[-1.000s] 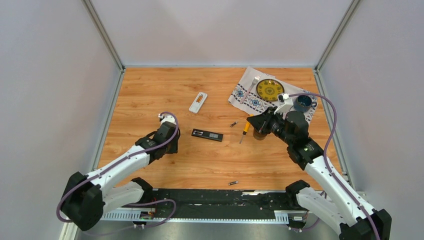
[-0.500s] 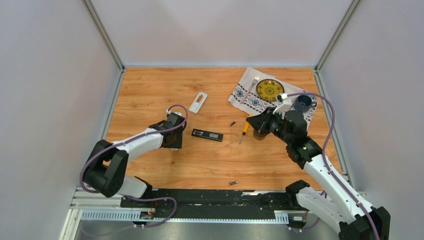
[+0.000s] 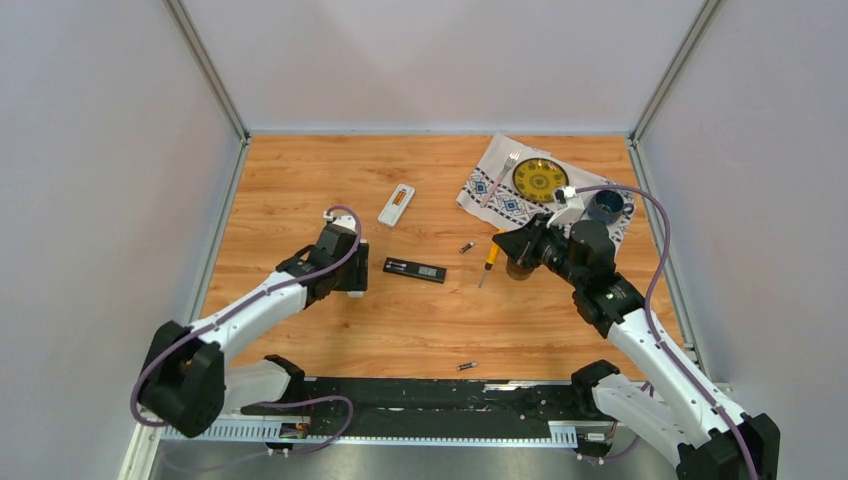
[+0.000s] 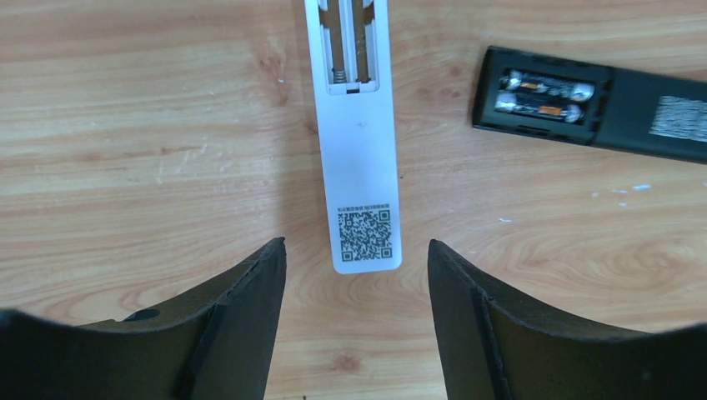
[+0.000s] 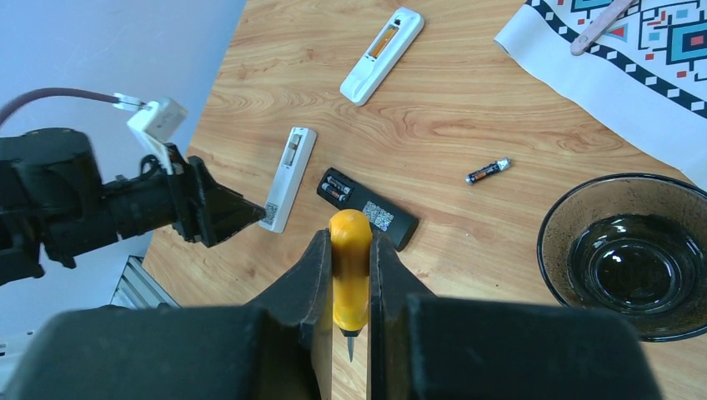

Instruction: Unload the batteries from the remote control

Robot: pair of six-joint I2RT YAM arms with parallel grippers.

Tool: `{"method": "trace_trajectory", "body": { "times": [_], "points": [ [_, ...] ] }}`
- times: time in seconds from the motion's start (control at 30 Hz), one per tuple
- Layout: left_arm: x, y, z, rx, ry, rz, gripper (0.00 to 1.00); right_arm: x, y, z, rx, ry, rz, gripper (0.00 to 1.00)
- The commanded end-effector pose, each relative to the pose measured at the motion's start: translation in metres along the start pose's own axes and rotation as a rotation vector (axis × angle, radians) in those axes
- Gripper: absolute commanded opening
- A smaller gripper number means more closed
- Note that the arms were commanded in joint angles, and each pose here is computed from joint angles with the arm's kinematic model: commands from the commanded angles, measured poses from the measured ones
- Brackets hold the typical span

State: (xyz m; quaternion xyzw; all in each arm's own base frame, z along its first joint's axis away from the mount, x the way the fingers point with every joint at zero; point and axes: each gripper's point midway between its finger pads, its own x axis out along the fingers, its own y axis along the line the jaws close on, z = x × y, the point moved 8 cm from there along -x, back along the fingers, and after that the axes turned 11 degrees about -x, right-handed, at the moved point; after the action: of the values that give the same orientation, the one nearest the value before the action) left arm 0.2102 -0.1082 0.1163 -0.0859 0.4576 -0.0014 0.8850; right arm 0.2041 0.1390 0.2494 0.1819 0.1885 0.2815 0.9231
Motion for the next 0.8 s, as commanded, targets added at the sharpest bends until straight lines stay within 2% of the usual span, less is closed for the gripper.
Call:
{"method": "trace_trajectory", "body": {
  "times": [0.0, 0.07, 0.37, 0.7, 0.77],
  "points": [
    [-0.027, 0.002, 0.007, 0.006, -0.097, -0.077, 0.71, 0.000, 0.002, 0.006, -0.012, -0.041, 0.029, 0.00],
    [-0.040, 0.001, 0.007, 0.000, -0.140, -0.145, 0.74, 0.000, 0.002, 0.005, -0.010, -0.040, 0.027, 0.00],
    [-0.080, -0.004, 0.021, 0.033, -0.310, -0.324, 0.74, -0.002, 0.002, 0.005, -0.022, -0.045, 0.038, 0.00],
    [-0.068, -0.034, 0.059, 0.122, -0.290, -0.361, 0.72, -0.002, 0.001, 0.004, -0.042, -0.038, 0.032, 0.00],
    [-0.059, -0.046, 0.070, 0.141, -0.249, -0.371, 0.72, -0.002, 0.000, 0.005, -0.043, -0.038, 0.029, 0.00]
  ]
}}
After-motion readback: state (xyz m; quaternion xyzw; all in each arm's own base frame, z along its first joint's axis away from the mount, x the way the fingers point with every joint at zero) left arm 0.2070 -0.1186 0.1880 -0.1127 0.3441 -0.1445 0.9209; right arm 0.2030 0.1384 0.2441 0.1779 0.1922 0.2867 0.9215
